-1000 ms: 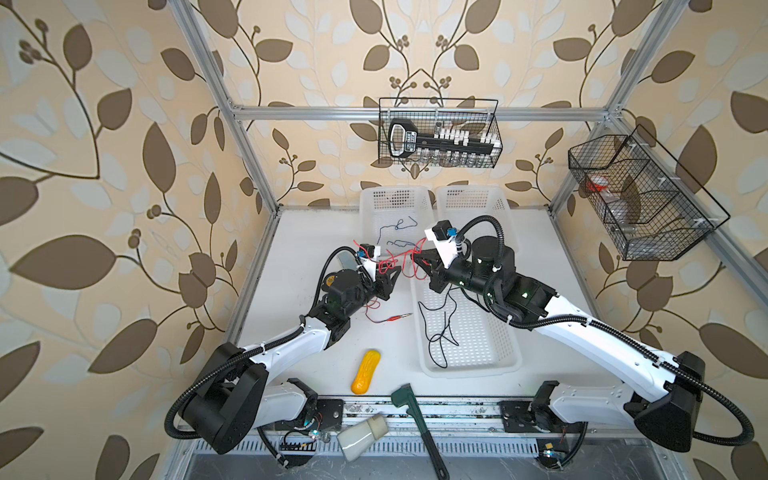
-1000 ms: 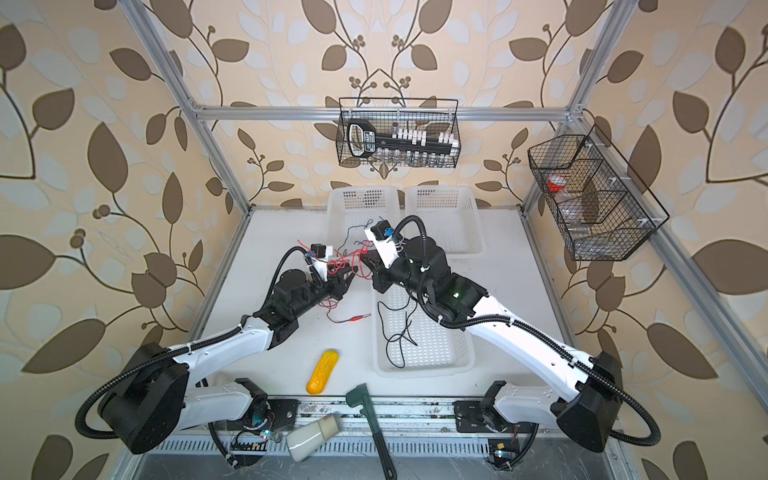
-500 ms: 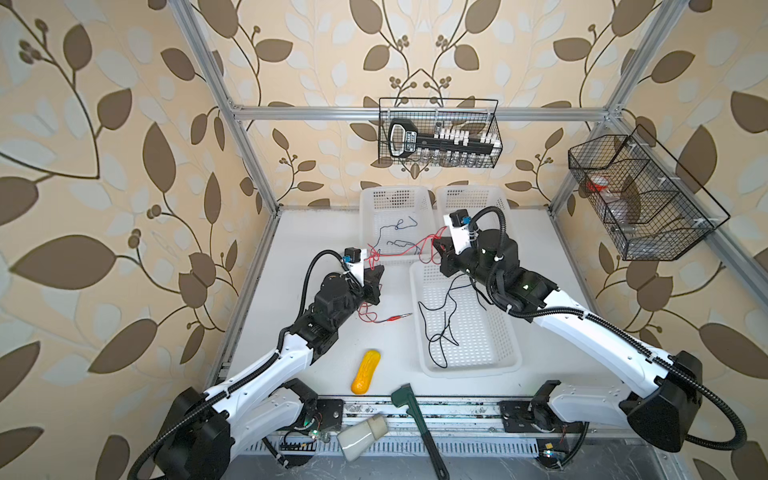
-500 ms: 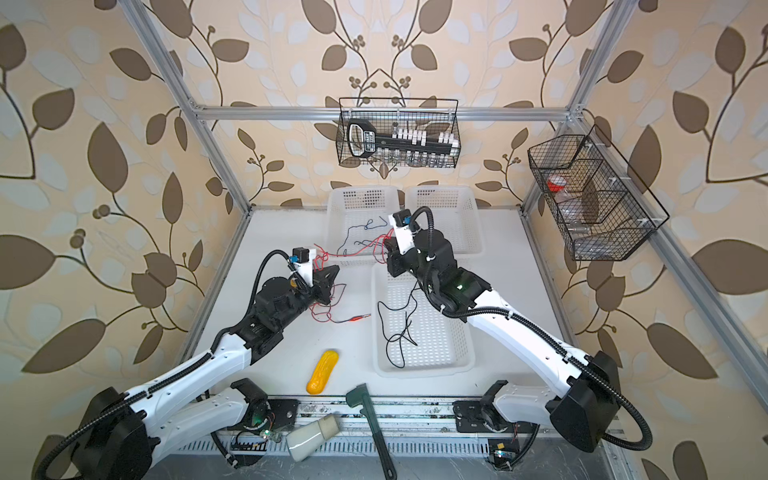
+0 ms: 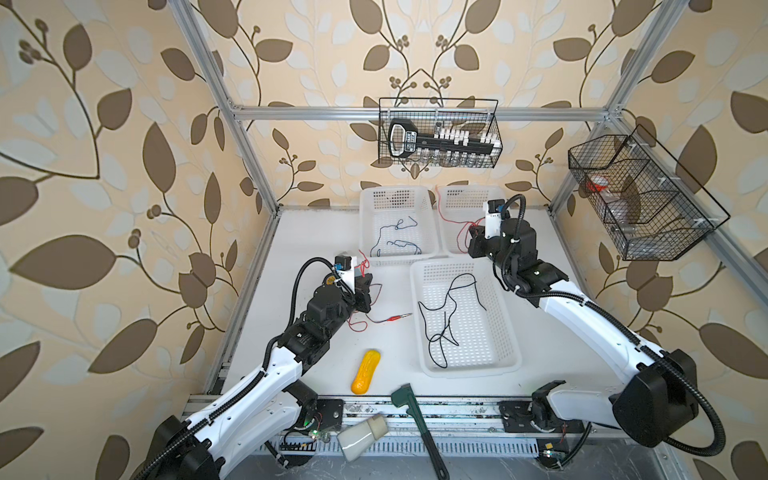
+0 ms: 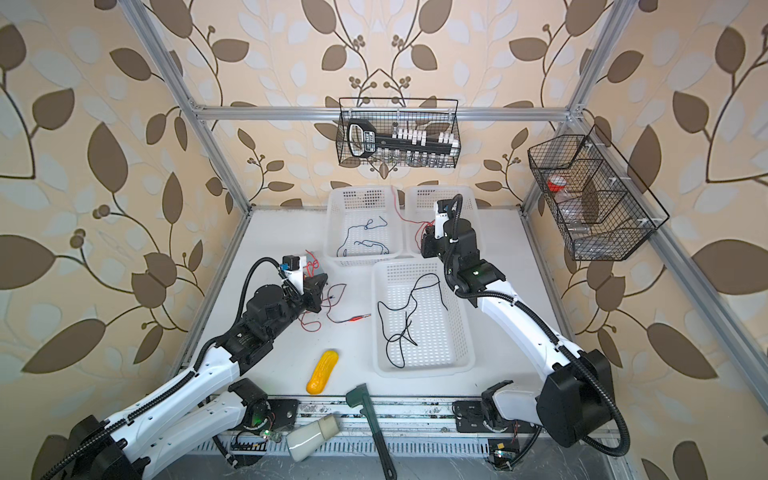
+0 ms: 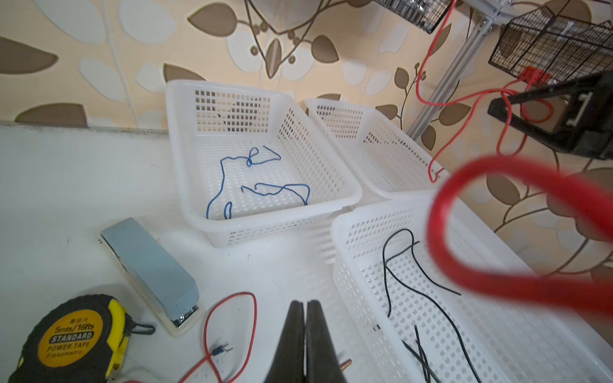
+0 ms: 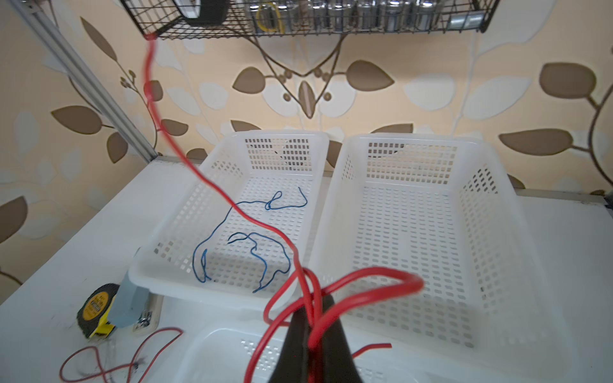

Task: Untangle the cables
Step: 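Carry the red wire with the right gripper into the empty far basket and release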

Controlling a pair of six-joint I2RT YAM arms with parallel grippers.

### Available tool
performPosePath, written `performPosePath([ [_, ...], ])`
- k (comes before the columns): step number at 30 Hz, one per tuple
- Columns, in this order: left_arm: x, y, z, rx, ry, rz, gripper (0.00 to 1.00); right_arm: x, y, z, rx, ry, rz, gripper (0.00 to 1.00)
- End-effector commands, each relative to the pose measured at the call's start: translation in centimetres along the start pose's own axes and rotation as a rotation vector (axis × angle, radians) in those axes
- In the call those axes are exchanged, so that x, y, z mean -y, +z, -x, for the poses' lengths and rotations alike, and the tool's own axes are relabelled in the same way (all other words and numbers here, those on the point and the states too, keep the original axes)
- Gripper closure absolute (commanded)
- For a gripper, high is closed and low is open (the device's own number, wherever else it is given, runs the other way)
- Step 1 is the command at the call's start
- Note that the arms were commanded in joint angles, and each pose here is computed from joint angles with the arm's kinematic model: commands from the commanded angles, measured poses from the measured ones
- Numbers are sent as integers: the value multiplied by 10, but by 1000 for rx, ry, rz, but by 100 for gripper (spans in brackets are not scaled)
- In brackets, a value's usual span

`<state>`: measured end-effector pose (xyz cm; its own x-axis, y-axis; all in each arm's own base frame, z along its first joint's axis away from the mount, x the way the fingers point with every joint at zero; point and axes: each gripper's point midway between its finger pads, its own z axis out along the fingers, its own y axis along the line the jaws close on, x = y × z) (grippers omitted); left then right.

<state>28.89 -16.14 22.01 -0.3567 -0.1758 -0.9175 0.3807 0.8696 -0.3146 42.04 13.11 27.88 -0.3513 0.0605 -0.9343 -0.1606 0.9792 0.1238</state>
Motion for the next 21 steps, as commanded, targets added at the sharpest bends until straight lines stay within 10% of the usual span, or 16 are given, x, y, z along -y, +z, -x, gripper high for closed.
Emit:
performPosePath([
  [1,24,-1,17,2,19,-109,100,25,21,6,16,43,-62,100],
  [21,52,4,18,-26,4,-260,100,88,132,-49,-209,73,-113,81],
])
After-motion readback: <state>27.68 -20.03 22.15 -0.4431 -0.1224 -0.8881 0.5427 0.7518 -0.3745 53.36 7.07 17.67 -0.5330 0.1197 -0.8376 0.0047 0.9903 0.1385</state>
